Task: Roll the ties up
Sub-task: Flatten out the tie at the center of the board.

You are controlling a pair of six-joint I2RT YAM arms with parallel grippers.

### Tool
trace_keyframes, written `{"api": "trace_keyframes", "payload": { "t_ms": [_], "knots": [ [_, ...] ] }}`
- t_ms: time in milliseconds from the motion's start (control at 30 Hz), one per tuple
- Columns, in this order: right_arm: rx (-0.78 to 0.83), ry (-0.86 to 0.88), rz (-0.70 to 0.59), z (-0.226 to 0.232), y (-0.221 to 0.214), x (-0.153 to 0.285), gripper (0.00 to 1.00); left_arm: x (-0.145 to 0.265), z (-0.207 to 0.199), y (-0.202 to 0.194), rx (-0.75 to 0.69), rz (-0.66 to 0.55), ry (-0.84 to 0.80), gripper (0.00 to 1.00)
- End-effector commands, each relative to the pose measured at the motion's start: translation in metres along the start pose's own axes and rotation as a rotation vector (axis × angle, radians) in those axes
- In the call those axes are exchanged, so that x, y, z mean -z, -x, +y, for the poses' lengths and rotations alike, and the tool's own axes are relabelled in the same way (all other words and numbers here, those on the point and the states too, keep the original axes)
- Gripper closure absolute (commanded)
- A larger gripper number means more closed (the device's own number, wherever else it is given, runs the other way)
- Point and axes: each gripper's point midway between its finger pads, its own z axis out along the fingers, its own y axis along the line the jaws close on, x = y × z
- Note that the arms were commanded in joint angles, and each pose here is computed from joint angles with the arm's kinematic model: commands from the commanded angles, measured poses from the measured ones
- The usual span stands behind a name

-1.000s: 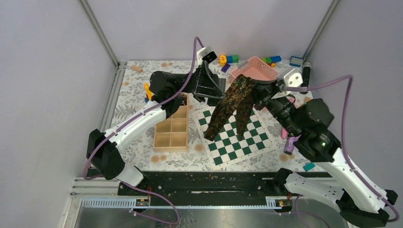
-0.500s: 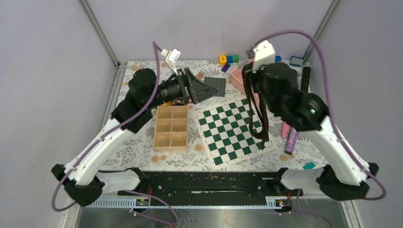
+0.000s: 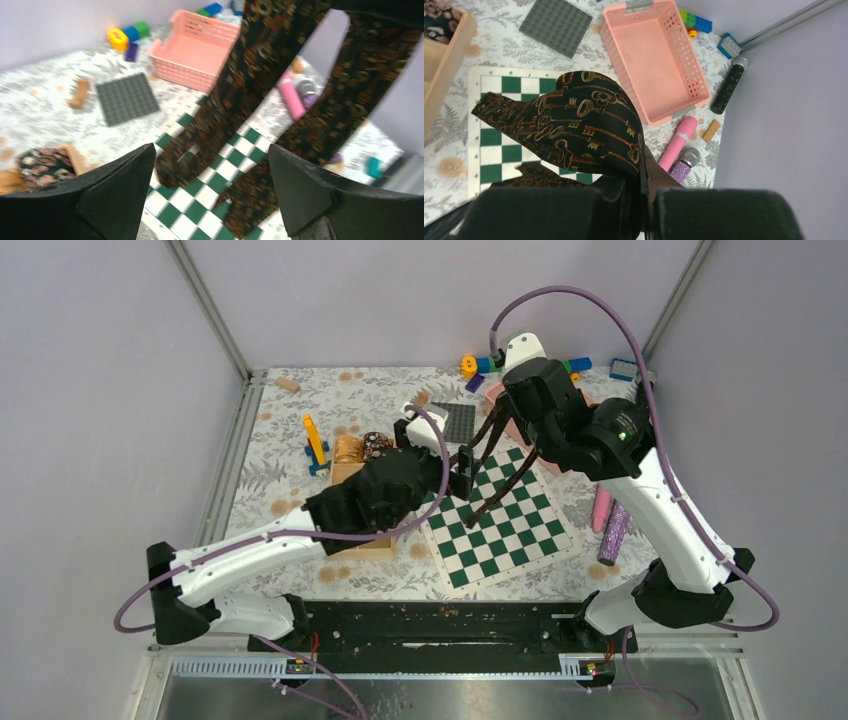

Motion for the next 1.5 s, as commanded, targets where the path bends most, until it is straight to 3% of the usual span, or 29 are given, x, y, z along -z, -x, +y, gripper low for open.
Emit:
{"api": "trace_keyframes", "payload": {
  "t_ms": [0,167,367,600,1100,1467],
  "knots": [
    [-0.045,0.086,0.017,0.008,-0.003,0.014,1.0,-0.005,0.021,0.05,-0.147,-0.232,0.182,0.13],
    [-0.054,0.138,0.032,0.019,-0.006,0.015,1.0,-0.001,-0.001,0.065,-0.178,-0.311,0.082,0.12],
    [-0.055,0.143,0.043,0.021,-0.008,0.014,1.0,0.011,-0.035,0.06,-0.118,-0.338,-0.098,0.12],
    [-0.053,0.152,0.052,0.023,-0.009,0.013,1.0,0.008,-0.061,0.047,-0.111,-0.332,-0.127,0.11],
    [-0.08,0.195,0.07,0.03,-0.015,0.017,1.0,-0.02,-0.051,0.055,-0.236,-0.39,0.076,0.1],
    [-0.101,0.211,0.081,0.031,-0.023,0.022,1.0,-0.039,-0.034,0.05,-0.331,-0.39,0.261,0.3]
  ]
}}
